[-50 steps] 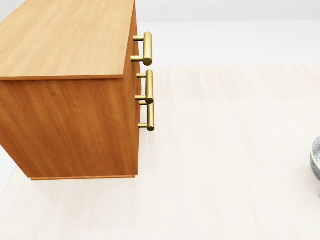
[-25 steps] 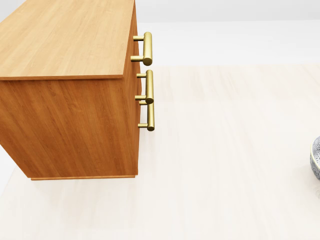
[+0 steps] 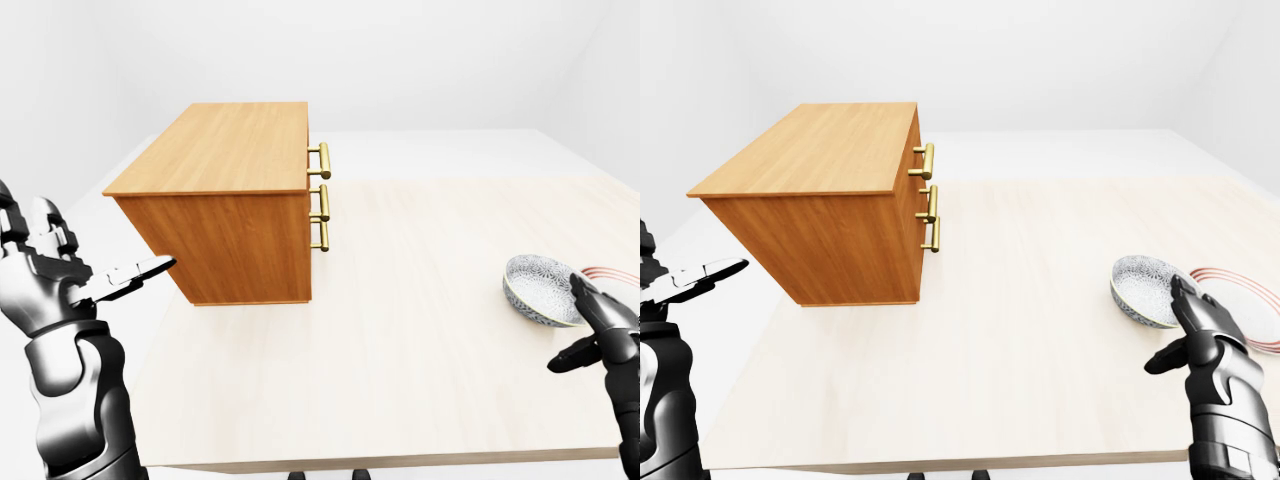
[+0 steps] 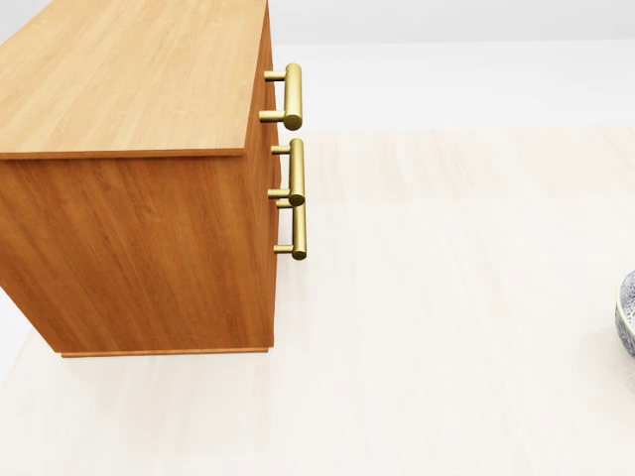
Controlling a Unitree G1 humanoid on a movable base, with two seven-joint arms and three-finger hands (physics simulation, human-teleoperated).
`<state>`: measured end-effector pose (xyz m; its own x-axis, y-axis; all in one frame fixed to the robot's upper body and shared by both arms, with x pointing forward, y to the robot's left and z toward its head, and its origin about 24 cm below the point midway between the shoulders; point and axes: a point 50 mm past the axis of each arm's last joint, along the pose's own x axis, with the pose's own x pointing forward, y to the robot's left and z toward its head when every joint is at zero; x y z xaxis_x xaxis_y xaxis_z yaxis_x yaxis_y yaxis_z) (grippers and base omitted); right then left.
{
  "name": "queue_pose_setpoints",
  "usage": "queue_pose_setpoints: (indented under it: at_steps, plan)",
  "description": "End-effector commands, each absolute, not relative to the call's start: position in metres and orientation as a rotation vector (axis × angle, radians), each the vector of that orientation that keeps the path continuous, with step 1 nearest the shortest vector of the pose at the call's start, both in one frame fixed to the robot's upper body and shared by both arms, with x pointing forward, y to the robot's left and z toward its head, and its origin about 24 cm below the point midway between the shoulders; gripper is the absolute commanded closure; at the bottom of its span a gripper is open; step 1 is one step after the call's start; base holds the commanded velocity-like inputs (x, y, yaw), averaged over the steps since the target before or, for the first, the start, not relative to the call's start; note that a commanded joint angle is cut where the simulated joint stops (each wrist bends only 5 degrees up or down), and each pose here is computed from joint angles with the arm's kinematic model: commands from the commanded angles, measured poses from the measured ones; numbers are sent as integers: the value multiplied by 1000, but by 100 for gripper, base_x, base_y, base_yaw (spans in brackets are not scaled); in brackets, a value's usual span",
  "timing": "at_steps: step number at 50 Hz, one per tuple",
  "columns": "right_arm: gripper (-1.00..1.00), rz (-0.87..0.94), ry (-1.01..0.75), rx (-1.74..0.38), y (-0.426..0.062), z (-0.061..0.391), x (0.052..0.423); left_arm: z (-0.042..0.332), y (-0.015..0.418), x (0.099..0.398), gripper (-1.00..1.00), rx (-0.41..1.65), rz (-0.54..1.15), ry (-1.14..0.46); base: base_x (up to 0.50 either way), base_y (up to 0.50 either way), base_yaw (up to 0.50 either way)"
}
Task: Put the bowl on top of the cabinet.
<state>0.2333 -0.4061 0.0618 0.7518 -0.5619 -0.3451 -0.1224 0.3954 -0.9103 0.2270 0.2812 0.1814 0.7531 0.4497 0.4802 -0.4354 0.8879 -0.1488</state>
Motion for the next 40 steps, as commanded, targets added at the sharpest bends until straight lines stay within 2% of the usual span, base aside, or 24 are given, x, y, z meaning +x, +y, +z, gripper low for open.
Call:
queue_pose_setpoints:
  at_steps: [1,28,40]
  plan:
    - [-100,-274,713,-1199,-400,57,247,171,279,233,-100,-28,483,-482,0,0,0]
    - [-100,-188,674,-1221,-372,51,275,170,278,233,-100,-29,482,-479,0,0,0]
    - [-100,-202,734,-1199,-377,34,266,170,278,234,-100,-27,479,-477,0,0,0]
